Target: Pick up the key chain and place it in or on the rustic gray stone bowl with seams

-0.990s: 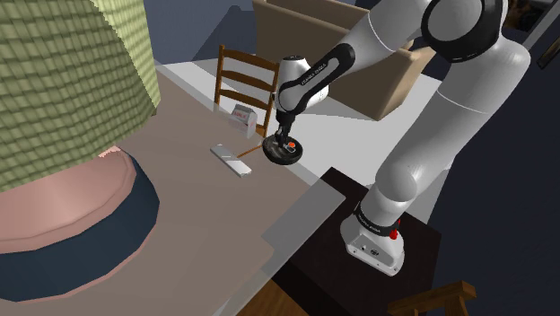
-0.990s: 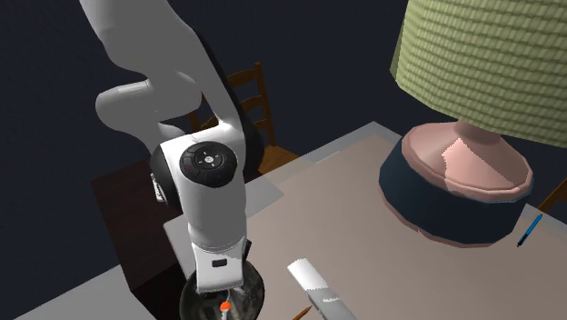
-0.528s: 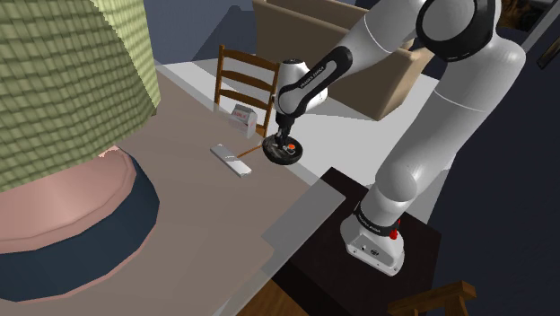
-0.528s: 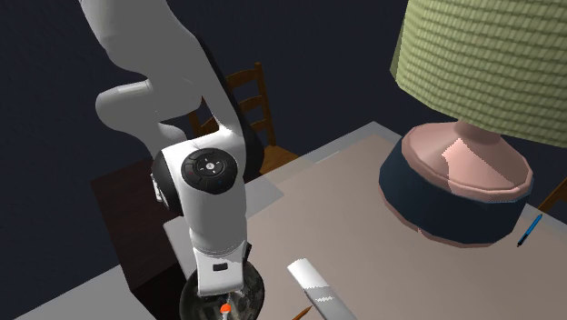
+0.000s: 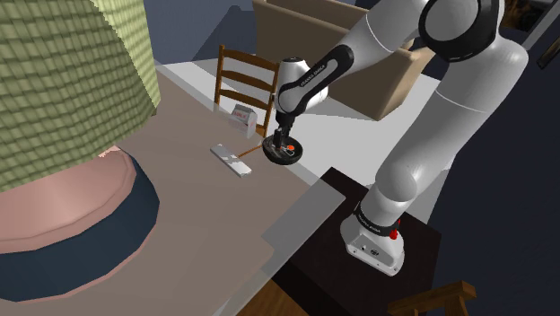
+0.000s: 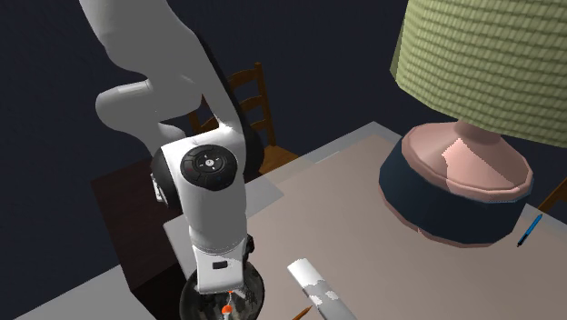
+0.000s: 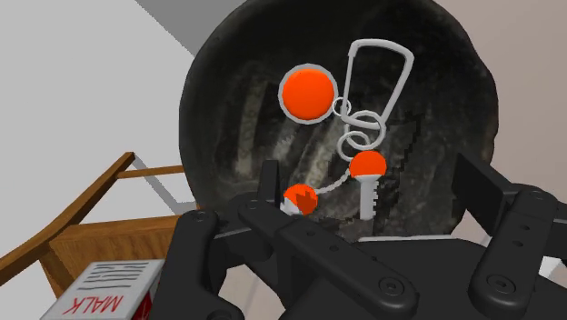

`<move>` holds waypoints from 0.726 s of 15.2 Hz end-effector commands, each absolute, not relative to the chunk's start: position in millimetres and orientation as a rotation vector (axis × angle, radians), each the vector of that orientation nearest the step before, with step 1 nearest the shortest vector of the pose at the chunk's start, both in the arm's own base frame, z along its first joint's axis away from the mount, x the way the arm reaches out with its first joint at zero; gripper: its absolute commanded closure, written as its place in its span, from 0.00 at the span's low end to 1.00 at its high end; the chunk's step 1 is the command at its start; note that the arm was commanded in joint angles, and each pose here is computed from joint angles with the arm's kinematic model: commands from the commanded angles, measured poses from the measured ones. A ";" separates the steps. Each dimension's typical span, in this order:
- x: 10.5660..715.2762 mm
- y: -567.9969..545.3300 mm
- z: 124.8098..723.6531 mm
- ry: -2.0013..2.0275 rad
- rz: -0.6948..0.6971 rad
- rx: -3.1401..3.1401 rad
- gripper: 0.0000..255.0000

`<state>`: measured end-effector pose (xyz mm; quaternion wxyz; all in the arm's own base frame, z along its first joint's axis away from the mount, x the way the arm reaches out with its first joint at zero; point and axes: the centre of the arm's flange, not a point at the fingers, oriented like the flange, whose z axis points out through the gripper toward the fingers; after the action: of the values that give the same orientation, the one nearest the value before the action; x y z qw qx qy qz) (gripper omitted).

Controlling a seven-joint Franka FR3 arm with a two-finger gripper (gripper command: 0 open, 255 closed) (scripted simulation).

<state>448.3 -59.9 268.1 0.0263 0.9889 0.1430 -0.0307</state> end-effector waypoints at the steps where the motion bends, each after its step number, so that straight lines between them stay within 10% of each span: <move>1: 449.4 -58.8 288.5 0.442 -0.095 3.056 0.00; 11: 450.7 -57.4 312.0 0.442 -0.095 3.056 0.00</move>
<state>450.7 -57.4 312.0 0.0263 0.9889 0.1431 -0.0309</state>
